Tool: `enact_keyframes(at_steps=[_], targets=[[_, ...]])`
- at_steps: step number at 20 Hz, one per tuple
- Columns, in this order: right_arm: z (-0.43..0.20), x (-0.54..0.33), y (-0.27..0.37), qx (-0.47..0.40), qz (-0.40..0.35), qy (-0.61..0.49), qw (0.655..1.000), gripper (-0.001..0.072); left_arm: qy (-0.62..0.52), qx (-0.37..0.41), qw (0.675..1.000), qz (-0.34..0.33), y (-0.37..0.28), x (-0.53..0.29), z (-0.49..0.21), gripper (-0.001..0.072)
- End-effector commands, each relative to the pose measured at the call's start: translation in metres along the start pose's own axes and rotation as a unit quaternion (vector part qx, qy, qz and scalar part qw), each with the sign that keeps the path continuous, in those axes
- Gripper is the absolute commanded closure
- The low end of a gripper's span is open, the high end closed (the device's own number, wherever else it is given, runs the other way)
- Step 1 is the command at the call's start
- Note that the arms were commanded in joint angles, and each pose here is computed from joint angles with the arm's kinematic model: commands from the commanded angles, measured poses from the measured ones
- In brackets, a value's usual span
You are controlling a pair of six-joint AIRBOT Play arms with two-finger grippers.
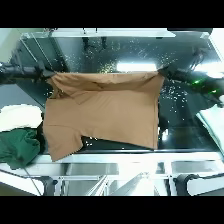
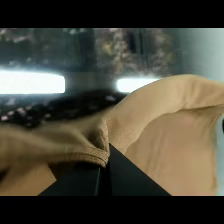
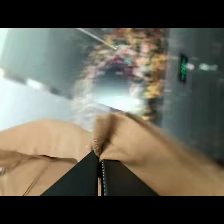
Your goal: Fold the shirts.
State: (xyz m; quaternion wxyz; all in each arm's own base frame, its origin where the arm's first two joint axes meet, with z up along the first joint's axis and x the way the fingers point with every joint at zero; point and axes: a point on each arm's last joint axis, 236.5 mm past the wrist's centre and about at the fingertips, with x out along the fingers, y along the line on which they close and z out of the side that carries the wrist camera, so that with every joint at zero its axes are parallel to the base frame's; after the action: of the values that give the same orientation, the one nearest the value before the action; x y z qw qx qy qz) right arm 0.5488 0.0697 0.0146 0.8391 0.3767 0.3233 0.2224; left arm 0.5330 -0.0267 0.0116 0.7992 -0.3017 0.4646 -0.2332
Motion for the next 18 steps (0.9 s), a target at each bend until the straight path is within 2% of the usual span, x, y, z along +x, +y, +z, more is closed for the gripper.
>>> enact_keyframes(at_steps=[1,5,8,12,18], targets=[[-0.008,0.027,-0.055,0.06,0.002,-0.032,0.998,0.069,0.016,-0.032,0.999,0.016,0.06,0.039,-0.002,0.0684],[-0.008,0.015,-0.051,0.055,0.037,-0.021,0.998,0.069,0.0,-0.025,1.0,0.014,0.074,0.049,0.028,0.0684],[-0.03,0.008,-0.049,0.065,0.051,0.027,0.996,0.069,0.014,-0.016,1.0,0.012,0.078,0.051,0.034,0.0684],[-0.084,0.001,-0.033,0.097,0.089,0.109,0.985,0.0691,0.043,-0.008,0.997,0.065,0.095,0.034,0.027,0.0684],[-0.108,0.003,-0.059,0.098,0.031,0.114,0.988,0.069,0.108,-0.044,0.992,0.041,0.099,0.023,-0.011,0.0685]])
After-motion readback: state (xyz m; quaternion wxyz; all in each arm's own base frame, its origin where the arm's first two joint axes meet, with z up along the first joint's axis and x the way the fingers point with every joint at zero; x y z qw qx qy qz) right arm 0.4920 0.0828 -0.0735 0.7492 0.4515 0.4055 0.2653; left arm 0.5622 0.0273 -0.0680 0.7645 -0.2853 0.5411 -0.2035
